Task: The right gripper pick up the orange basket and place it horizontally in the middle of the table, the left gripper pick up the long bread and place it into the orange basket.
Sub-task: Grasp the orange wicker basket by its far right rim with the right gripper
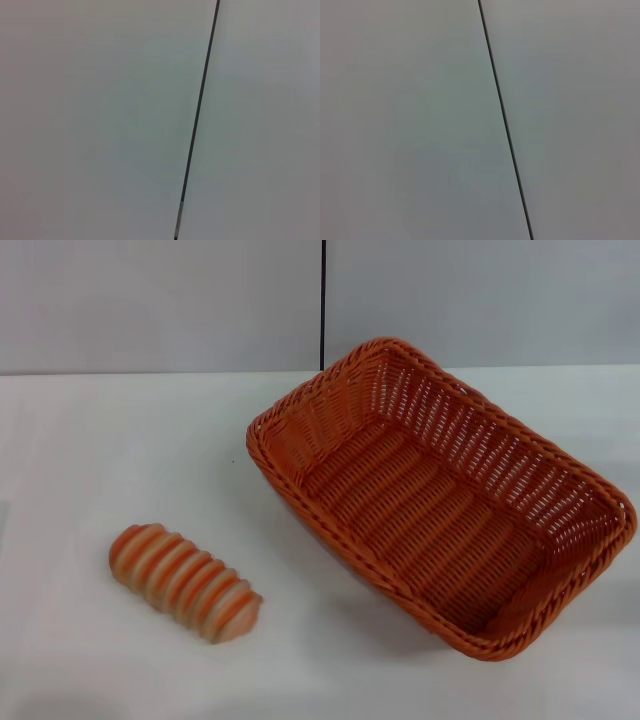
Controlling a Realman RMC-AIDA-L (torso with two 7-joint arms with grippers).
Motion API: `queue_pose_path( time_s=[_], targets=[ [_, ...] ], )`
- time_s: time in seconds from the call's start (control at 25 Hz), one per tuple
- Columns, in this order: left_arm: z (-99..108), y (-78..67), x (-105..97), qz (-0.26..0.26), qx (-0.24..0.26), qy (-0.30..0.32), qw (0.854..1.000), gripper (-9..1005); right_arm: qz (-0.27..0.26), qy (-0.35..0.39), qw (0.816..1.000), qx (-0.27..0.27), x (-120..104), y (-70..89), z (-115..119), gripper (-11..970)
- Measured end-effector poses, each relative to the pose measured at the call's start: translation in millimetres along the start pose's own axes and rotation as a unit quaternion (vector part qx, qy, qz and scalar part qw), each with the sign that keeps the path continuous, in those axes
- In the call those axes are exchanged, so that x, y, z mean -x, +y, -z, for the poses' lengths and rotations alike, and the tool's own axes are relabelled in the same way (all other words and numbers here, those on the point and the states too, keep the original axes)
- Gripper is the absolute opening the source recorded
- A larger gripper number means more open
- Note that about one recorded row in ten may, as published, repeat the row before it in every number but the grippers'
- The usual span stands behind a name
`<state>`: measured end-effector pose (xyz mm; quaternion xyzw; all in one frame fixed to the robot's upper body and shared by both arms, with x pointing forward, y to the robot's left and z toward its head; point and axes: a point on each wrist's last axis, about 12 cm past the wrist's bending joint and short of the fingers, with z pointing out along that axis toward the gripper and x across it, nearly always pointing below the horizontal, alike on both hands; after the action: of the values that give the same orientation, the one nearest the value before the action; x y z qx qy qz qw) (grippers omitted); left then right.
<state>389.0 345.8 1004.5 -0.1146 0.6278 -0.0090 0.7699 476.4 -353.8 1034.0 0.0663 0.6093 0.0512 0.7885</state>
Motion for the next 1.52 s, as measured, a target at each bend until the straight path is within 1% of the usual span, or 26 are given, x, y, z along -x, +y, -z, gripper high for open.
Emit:
queue_pose_path(
  time_s=[0.2, 0.56, 0.68, 0.72, 0.76, 0.88, 1.04, 1.08, 1.12, 1.16, 1.2, 1.24, 1.28, 1.32, 1.36, 1.44, 1.48, 1.52],
  targets=[
    [-4, 1.2, -2, -0.003, 0.003, 0.006, 1.0, 829, -0.006, 0.004, 1.0, -0.001, -2, 1.8, 2, 648],
    [-11, 2.0, -2, -0.007, 0.001, 0.006, 1.0, 825, -0.011, 0.003, 1.0, 0.009, -3, 6.3, -1, 648],
    [-13, 3.0, -2, -0.01, 0.001, 0.007, 1.0, 824, -0.006, 0.002, 0.999, 0.033, 0, 8.0, -2, 647],
    [-15, 3.6, -2, -0.012, 0.003, 0.011, 1.0, 823, -0.008, 0.003, 0.998, 0.061, 3, 7.7, -5, 647],
    [-15, 3.6, -2, -0.012, 0.003, 0.011, 1.0, 823, -0.008, 0.003, 0.998, 0.061, 3, 7.7, -5, 647],
    [-19, 3.2, -5, -0.01, 0.004, 0.022, 1.0, 821, -0.025, 0.02, 0.994, 0.105, 5, 8.8, -10, 647],
    [-25, 1.9, -7, -0.01, 0.005, 0.029, 1.0, 819, -0.049, 0.056, 0.984, 0.165, 8, 12.2, -20, 646],
    [-27, 1.5, -8, -0.01, 0.004, 0.029, 1.0, 819, -0.059, 0.067, 0.98, 0.178, 8, 13.4, -22, 646],
    [-28, 1.1, -8, -0.01, 0.003, 0.029, 1.0, 818, -0.083, 0.092, 0.972, 0.198, 10, 13.9, -29, 646],
    [-29, 1.2, -7, -0.011, 0.003, 0.028, 1.0, 818, -0.083, 0.092, 0.972, 0.198, 10, 13.9, -29, 646],
    [-30, 1.3, -7, -0.012, 0.002, 0.027, 1.0, 817, -0.099, 0.124, 0.963, 0.218, 13, 13.4, -38, 646],
    [-31, 1.6, -7, -0.013, 0.001, 0.026, 1.0, 817, -0.099, 0.124, 0.963, 0.218, 13, 13.4, -38, 646],
    [-31, 1.6, -7, -0.014, 0.001, 0.026, 1.0, 816, -0.105, 0.139, 0.958, 0.228, 14, 14.2, -43, 646],
    [-32, 1.5, -7, -0.014, 0.0, 0.026, 1.0, 816, -0.116, 0.17, 0.947, 0.246, 17, 15.8, -50, 646],
    [-32, 1.5, -7, -0.014, 0.0, 0.026, 1.0, 815, -0.116, 0.17, 0.947, 0.246, 17, 15.8, -50, 645],
    [-32, 1.6, -7, -0.014, 0.001, 0.027, 1.0, 814, -0.128, 0.199, 0.938, 0.252, 21, 15.6, -58, 645],
    [-32, 1.6, -7, -0.014, 0.001, 0.028, 1.0, 814, -0.135, 0.219, 0.932, 0.254, 23, 15.5, -63, 645],
    [-32, 1.8, -8, -0.014, 0.002, 0.032, 0.999, 813, -0.143, 0.264, 0.918, 0.258, 28, 16.6, -72, 645]
  ],
)
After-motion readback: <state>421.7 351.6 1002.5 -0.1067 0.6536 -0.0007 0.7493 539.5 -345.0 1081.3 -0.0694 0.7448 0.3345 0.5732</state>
